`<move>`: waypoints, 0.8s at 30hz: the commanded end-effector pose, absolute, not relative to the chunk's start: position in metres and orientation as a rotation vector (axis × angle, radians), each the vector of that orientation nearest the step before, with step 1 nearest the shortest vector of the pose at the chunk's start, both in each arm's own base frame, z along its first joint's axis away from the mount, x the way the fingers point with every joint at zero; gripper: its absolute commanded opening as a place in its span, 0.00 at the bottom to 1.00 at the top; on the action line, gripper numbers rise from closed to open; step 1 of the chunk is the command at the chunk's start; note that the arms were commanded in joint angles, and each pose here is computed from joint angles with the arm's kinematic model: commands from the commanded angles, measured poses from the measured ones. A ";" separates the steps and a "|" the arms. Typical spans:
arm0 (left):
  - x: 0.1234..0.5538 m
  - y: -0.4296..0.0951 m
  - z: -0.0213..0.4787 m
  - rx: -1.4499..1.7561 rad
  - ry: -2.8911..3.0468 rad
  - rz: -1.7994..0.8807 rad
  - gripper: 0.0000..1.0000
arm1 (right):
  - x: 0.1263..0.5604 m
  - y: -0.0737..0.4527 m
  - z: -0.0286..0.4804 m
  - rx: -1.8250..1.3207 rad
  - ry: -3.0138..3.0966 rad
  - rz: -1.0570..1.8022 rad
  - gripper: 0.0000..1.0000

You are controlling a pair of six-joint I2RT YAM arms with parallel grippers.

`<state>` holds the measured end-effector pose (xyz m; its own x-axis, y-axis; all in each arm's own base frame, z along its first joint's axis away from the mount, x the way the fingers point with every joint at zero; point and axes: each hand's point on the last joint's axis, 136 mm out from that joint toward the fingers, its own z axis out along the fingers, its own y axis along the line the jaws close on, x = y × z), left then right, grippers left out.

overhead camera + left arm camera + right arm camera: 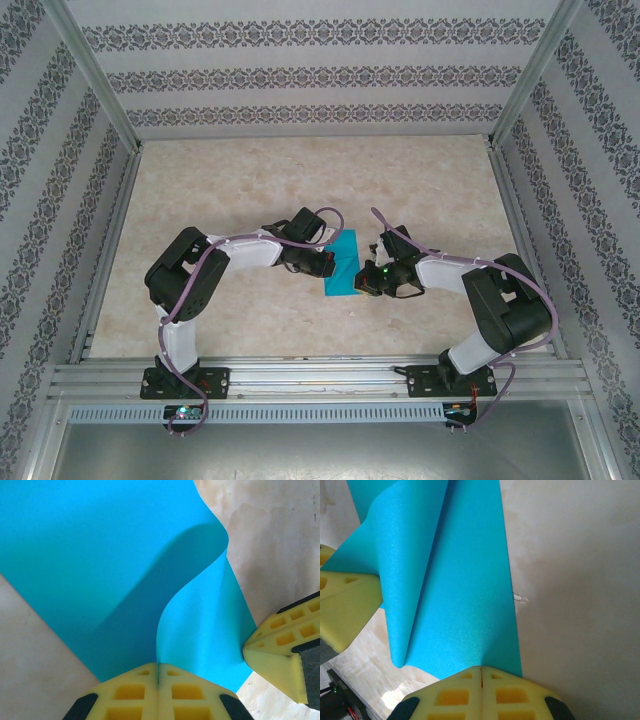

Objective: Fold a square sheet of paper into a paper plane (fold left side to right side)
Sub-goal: Fold the triangle a second time at the center of the table.

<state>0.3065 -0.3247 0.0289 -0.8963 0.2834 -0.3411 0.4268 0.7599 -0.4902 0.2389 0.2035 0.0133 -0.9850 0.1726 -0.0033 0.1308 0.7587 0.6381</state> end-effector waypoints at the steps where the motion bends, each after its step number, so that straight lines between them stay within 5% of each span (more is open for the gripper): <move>1: 0.316 -0.319 0.026 0.567 2.713 -0.793 0.02 | 0.222 0.189 -0.009 0.298 2.996 0.912 0.00; 24: 0.313 -0.313 0.010 0.576 2.751 -0.747 0.02 | 0.224 0.191 -0.008 0.292 2.995 0.922 0.00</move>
